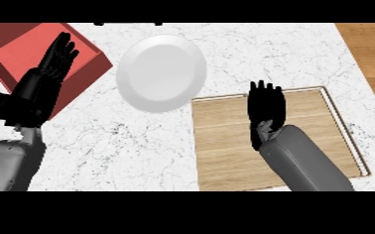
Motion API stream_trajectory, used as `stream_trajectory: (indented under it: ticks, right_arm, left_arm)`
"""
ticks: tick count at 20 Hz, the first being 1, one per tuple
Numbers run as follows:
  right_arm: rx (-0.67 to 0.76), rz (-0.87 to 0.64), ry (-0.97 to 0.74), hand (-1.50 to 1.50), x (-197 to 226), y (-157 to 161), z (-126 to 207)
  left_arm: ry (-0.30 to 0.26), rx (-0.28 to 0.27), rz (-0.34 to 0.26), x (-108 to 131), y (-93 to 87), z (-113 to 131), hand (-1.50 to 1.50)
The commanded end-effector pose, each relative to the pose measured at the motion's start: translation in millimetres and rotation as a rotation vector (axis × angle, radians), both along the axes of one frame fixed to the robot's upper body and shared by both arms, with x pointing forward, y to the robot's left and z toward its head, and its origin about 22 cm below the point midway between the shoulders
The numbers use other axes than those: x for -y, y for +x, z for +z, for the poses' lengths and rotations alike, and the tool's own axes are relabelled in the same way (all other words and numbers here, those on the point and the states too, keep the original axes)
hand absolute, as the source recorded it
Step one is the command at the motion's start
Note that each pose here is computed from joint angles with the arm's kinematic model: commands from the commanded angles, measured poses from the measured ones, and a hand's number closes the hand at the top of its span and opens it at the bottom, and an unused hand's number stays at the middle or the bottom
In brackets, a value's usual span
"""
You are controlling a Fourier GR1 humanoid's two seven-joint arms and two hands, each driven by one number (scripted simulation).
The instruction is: Pick the lemon from the tray and place it in the plate
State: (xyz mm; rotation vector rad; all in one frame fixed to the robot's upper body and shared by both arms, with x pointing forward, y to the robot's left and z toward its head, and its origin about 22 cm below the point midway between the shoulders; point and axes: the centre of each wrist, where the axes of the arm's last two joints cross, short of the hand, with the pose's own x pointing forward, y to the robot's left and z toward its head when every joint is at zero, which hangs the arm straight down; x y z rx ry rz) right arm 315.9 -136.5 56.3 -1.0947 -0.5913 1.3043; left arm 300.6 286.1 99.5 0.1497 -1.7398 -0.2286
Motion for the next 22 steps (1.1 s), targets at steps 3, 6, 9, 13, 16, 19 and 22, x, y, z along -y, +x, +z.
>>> stream_trajectory:
  ticks: [3,6,9,13,16,19,22]
  right_arm:
    - [-0.059,-0.061,-0.010,-1.50,4,9,-15]
    - [-0.087,-0.091,-0.037,-1.50,18,7,-22]
    - [-0.085,-0.101,-0.065,-1.50,43,7,-22]
    - [-0.098,-0.091,-0.122,-1.50,40,19,-42]
    - [0.109,0.045,-0.051,1.50,20,13,-24]
    - [0.203,0.083,-0.110,1.50,37,13,-34]
    - [0.162,-0.354,0.015,1.50,4,-30,-54]
  left_arm:
    - [0.005,0.002,-0.025,0,-10.6,19,0.00]
    - [-0.024,0.010,-0.010,22,-11.4,6,0.00]
    - [-0.007,0.009,-0.010,10,-8.8,14,0.00]
    - [0.002,0.006,-0.016,12,-4.7,9,0.00]
    - [0.012,-0.001,-0.018,2,-13.3,0,0.00]
    - [-0.002,0.019,-0.006,3,-4.5,5,0.00]
    - [0.012,-0.019,0.037,-1,-10.7,-6,0.00]
